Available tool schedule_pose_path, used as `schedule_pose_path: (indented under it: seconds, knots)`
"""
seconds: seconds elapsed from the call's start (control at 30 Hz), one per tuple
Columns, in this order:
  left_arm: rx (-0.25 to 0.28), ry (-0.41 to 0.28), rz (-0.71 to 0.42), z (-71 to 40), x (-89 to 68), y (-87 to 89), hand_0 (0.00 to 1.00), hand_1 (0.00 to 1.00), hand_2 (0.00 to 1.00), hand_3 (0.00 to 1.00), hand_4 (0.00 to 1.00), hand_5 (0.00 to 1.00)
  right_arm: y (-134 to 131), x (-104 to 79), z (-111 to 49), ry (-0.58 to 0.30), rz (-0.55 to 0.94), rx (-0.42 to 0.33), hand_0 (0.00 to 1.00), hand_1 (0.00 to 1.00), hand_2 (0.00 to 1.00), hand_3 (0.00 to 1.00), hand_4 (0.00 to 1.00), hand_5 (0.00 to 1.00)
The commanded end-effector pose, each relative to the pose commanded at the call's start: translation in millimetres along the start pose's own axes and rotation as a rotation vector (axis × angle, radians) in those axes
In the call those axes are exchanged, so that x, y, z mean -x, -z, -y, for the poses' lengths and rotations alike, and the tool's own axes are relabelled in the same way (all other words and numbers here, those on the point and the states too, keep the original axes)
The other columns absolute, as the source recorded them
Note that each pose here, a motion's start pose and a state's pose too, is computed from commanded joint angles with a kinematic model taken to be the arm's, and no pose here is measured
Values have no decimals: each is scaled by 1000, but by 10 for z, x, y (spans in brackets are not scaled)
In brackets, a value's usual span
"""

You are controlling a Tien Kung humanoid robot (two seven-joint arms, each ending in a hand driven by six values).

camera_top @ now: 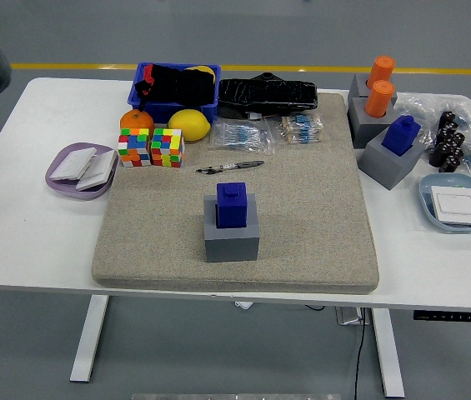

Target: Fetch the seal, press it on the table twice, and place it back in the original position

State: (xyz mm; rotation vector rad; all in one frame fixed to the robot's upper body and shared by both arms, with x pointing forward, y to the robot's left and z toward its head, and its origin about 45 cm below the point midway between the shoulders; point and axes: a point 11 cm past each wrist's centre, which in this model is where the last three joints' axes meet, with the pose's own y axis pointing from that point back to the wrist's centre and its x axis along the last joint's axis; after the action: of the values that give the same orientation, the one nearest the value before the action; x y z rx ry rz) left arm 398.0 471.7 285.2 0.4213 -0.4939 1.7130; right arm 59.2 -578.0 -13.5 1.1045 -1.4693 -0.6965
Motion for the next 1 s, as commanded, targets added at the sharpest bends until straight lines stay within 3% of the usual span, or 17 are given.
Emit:
schedule_pose_path:
  seconds: [1.0]
  knots:
    - [-6,-46,0,49,-198,-7,841,831,842,853,808,135,25,-34,-11,5,-3,-10,787,695,667,651,820,458]
